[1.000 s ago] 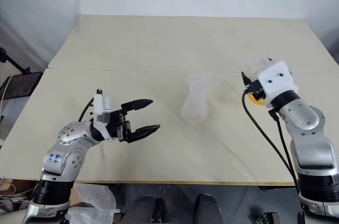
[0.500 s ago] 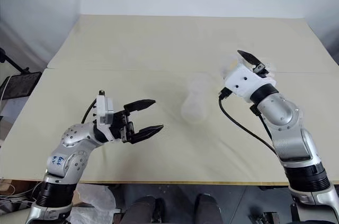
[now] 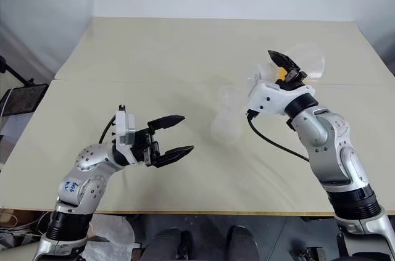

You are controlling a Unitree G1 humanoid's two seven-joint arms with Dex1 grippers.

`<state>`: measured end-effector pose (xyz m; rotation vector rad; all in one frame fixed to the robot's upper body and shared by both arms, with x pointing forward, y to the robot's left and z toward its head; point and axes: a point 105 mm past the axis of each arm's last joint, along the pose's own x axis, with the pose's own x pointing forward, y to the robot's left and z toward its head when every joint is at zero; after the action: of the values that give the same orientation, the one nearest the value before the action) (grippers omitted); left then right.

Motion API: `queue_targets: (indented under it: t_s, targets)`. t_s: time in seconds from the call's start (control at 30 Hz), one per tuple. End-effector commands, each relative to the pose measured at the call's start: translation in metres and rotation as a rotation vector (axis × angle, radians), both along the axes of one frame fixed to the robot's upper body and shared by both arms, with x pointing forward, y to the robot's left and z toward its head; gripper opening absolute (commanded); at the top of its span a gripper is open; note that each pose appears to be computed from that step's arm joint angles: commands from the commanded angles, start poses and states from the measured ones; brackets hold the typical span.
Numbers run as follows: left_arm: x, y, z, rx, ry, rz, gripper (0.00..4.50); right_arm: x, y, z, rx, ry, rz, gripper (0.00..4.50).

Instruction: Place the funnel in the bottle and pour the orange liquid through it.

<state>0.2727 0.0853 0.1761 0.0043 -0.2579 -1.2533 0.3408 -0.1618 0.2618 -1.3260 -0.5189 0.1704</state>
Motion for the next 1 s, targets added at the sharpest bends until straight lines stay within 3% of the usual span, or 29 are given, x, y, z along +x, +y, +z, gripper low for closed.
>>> queue_targets:
  t_s: [0.03, 1.0]
  targets:
    - [-0.003, -0.002, 0.009, -0.020, -0.046, -0.008, 4.50, -0.008, 0.007, 0.020, -0.054, -0.113, 0.025, 2.81]
    - [0.001, -0.012, 0.011, -0.084, -0.042, 0.010, 4.50, -0.009, 0.020, 0.018, -0.273, -0.218, 0.029, 2.81]
